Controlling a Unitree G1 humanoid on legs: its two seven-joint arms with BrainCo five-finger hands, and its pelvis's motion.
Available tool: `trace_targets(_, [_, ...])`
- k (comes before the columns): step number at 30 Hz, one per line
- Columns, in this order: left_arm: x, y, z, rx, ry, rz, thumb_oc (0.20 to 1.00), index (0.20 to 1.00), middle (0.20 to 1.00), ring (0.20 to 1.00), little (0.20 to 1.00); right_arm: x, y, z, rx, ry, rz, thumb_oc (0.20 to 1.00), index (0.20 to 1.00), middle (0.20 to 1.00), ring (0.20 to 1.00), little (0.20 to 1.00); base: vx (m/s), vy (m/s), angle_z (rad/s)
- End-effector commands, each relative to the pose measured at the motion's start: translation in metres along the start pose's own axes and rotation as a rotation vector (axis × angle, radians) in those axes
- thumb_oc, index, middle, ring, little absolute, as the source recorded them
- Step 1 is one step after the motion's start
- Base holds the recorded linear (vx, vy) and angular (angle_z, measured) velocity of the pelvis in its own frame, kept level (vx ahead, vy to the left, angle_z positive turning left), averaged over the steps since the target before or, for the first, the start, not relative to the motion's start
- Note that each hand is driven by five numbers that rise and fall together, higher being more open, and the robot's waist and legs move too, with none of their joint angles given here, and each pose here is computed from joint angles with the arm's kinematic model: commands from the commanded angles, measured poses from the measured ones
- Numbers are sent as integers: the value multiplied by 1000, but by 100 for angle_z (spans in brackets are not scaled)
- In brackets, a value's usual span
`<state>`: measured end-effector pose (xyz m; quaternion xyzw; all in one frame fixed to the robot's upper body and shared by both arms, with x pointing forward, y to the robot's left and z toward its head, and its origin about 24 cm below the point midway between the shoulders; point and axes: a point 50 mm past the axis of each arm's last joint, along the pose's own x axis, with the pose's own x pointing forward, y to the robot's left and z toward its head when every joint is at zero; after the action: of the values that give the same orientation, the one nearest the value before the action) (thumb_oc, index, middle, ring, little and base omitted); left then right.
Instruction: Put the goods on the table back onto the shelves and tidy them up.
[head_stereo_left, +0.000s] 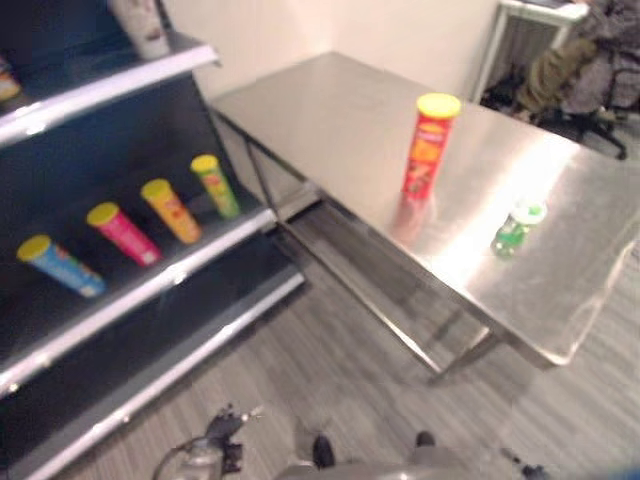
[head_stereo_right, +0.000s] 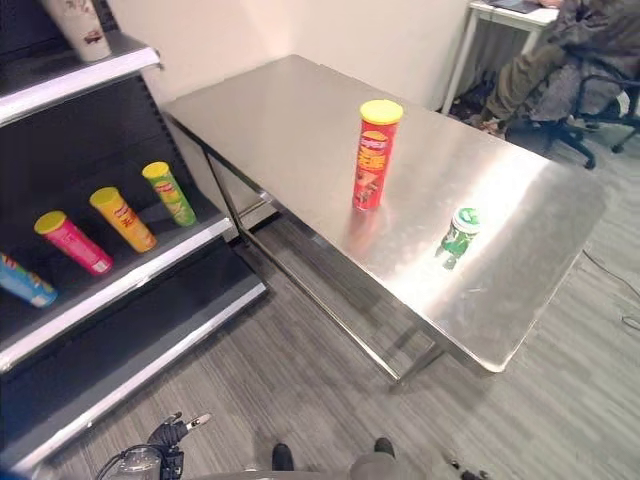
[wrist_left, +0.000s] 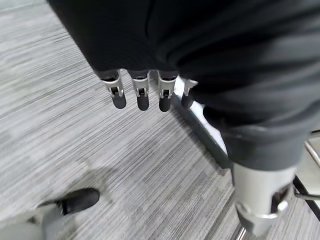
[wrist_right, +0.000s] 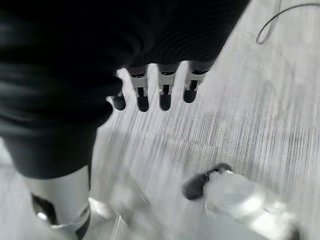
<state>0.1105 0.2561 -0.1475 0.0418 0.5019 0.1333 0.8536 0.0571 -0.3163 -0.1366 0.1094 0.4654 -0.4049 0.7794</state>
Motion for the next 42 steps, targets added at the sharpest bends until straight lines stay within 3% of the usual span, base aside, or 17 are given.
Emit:
trace_targets(1, [4, 10, 24, -44, -76, 40, 1000, 1000, 1000, 1000, 1000, 1, -46, 34, 159, -117, -165, 1000, 1000, 1000, 1000, 1000, 129, 17, -55])
trace_targets(2, [4, 8, 23, -31, -71, 31, 1000, 1000, 1000, 1000, 1000, -4, -81, 48, 235, -181, -265, 1000, 1000, 1000, 1000, 1000, 117, 15, -12])
trace_targets(6, [3, 6, 15, -11, -49, 17, 1000, 1000, 1000, 1000, 1000, -19, -126, 91, 341, -369, -345, 1000, 1000, 1000, 1000, 1000, 105, -12, -2])
trace_targets(8, [3, 3, 11, 14, -32, -1, 1000, 1000, 1000, 1000, 1000, -28, -135, 126, 285, -492, -335, 1000, 1000, 1000, 1000, 1000, 71, -48, -9])
trace_targets(9, [3, -1, 10, 35, -27, -17, 1000, 1000, 1000, 1000, 1000, -43, -132, 168, 219, -646, -289, 1000, 1000, 1000, 1000, 1000, 36, -44, -14])
trace_targets(10, [3, -1, 10, 35, -28, -17, 1000, 1000, 1000, 1000, 1000, -43, -132, 168, 219, -646, -289, 1000, 1000, 1000, 1000, 1000, 56, -51, -12])
trace_targets(11, [2, -5, 7, 57, -26, -38, 1000, 1000, 1000, 1000, 1000, -68, -108, 218, 97, -864, -196, 1000, 1000, 1000, 1000, 1000, 14, -28, -3])
trace_targets(12, [2, -5, 7, 57, -27, -38, 1000, 1000, 1000, 1000, 1000, -68, -108, 218, 97, -863, -196, 1000, 1000, 1000, 1000, 1000, 49, -39, 2])
trace_targets(16, [-1, -13, 1, 71, -30, -78, 1000, 1000, 1000, 1000, 1000, -132, -40, 285, -153, -1245, 59, 1000, 1000, 1000, 1000, 1000, 13, -33, 7])
trace_targets(20, [-3, -12, -6, 60, -18, -90, 1000, 1000, 1000, 1000, 1000, -155, -14, 300, -282, -1342, 176, 1000, 1000, 1000, 1000, 1000, 13, -30, 16])
trace_targets(28, [-6, -7, -15, 32, -8, -93, 1000, 1000, 1000, 1000, 1000, -159, 3, 297, -414, -1313, 327, 1000, 1000, 1000, 1000, 1000, 6, -27, 11])
trace_targets(29, [-7, -7, -17, 32, -3, -98, 1000, 1000, 1000, 1000, 1000, -157, 13, 294, -521, -1282, 367, 1000, 1000, 1000, 1000, 1000, 2, -16, 5])
trace_targets(32, [-7, -6, -17, 23, -8, -98, 1000, 1000, 1000, 1000, 1000, -165, 27, 295, -589, -1298, 435, 1000, 1000, 1000, 1000, 1000, 3, -27, 4])
trace_targets(37, [-8, -6, -17, 31, -15, -105, 1000, 1000, 1000, 1000, 1000, -170, 47, 300, -744, -1318, 452, 1000, 1000, 1000, 1000, 1000, 7, -16, 3])
trace_targets(39, [-8, -6, -17, 40, -17, -105, 1000, 1000, 1000, 1000, 1000, -167, 53, 307, -799, -1327, 378, 1000, 1000, 1000, 1000, 1000, 27, -39, 6])
trace_targets(42, [-8, -7, -18, 42, -15, -104, 1000, 1000, 1000, 1000, 1000, -164, 55, 309, -791, -1328, 354, 1000, 1000, 1000, 1000, 1000, 17, -21, 8])
